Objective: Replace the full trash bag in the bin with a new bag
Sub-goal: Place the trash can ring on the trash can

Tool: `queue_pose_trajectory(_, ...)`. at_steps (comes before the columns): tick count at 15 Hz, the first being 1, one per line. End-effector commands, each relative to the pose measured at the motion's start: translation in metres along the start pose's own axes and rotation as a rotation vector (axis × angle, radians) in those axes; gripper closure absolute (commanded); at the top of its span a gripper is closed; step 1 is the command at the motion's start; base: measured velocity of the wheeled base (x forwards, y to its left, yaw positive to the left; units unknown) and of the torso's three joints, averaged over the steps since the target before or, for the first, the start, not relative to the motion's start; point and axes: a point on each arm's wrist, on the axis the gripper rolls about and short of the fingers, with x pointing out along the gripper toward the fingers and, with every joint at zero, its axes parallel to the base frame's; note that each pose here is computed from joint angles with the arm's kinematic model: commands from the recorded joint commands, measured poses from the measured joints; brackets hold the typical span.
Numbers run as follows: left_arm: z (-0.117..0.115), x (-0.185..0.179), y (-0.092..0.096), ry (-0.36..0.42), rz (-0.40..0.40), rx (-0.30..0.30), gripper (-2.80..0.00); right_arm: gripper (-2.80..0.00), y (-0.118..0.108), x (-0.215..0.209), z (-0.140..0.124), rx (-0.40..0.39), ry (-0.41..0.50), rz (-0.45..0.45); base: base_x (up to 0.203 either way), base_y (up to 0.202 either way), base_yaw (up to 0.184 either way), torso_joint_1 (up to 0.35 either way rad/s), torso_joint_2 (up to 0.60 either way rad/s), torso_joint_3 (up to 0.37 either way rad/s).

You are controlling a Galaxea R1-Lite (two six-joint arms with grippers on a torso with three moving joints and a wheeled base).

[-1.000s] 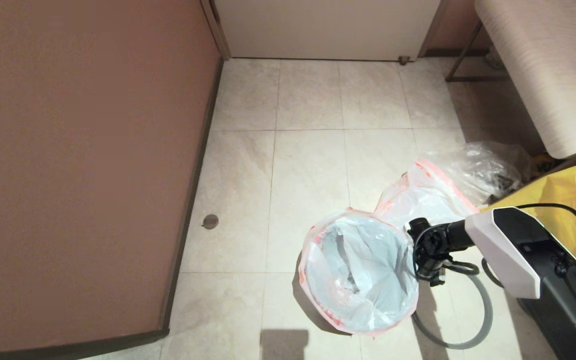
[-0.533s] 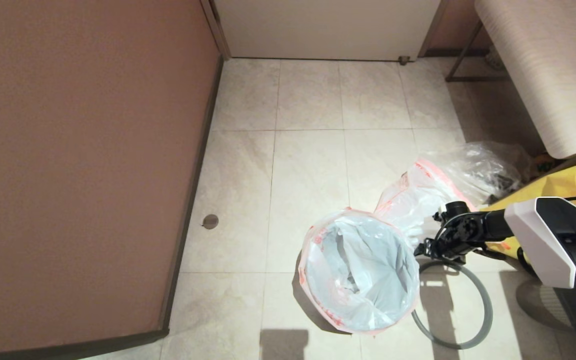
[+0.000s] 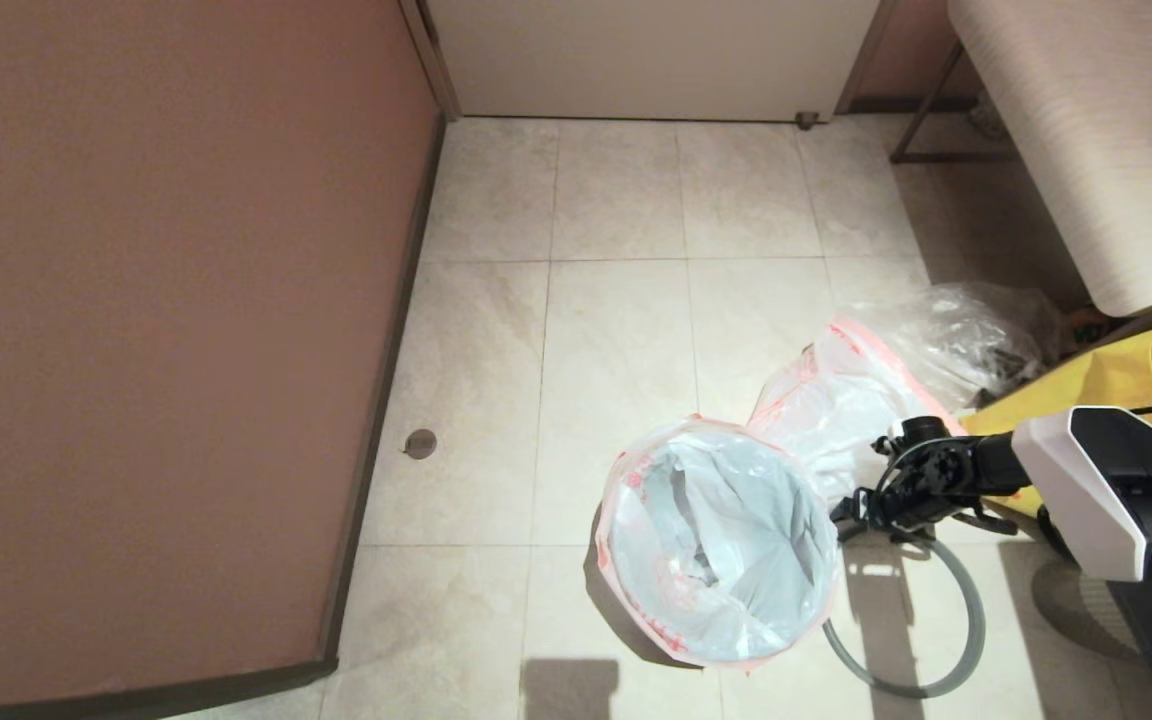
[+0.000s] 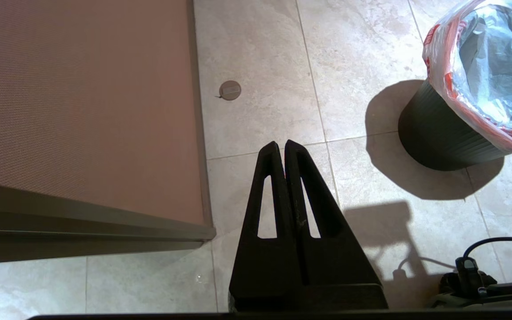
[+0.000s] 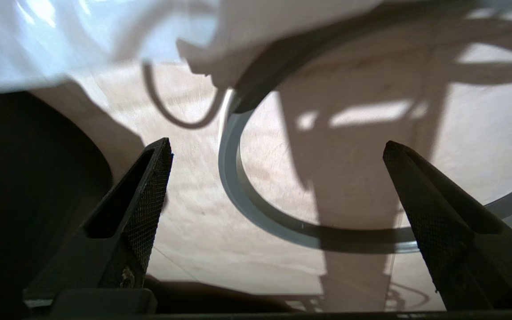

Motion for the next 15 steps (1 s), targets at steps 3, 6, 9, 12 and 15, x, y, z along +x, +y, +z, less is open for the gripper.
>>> queue_pose_trajectory(3, 0.000, 0.000, 0.000, 0.002, 0.000, 0.001, 0.00, -2.80, -0.013, 0.030, -0.029, -0.079, 0.107, -0.029, 0.000, 0.000, 0.000, 0.000, 0.00, 0.000)
queue_pose_trajectory(6, 0.000, 0.000, 0.000, 0.002, 0.000, 0.001, 0.00, -2.80, -0.010, 0.035, -0.040, -0.121, 0.151, 0.016, 0.000, 0.000, 0.000, 0.000, 0.00, 0.000)
queue_pose_trajectory(9, 0.000, 0.000, 0.000, 0.002, 0.000, 0.001, 0.00, -2.80, -0.007, 0.043, -0.049, -0.171, 0.175, 0.014, 0.000, 0.000, 0.000, 0.000, 0.00, 0.000)
queue_pose_trajectory(12, 0.000, 0.000, 0.000, 0.002, 0.000, 0.001, 0.00, -2.80, 0.002, 0.049, -0.063, -0.253, 0.210, -0.028, 0.000, 0.000, 0.000, 0.000, 0.00, 0.000)
queue_pose_trajectory(15, 0.000, 0.000, 0.000, 0.002, 0.000, 0.001, 0.00, 0.00, 0.002, 0.056, -0.070, -0.322, 0.228, -0.056, 0.000, 0.000, 0.000, 0.000, 0.00, 0.000)
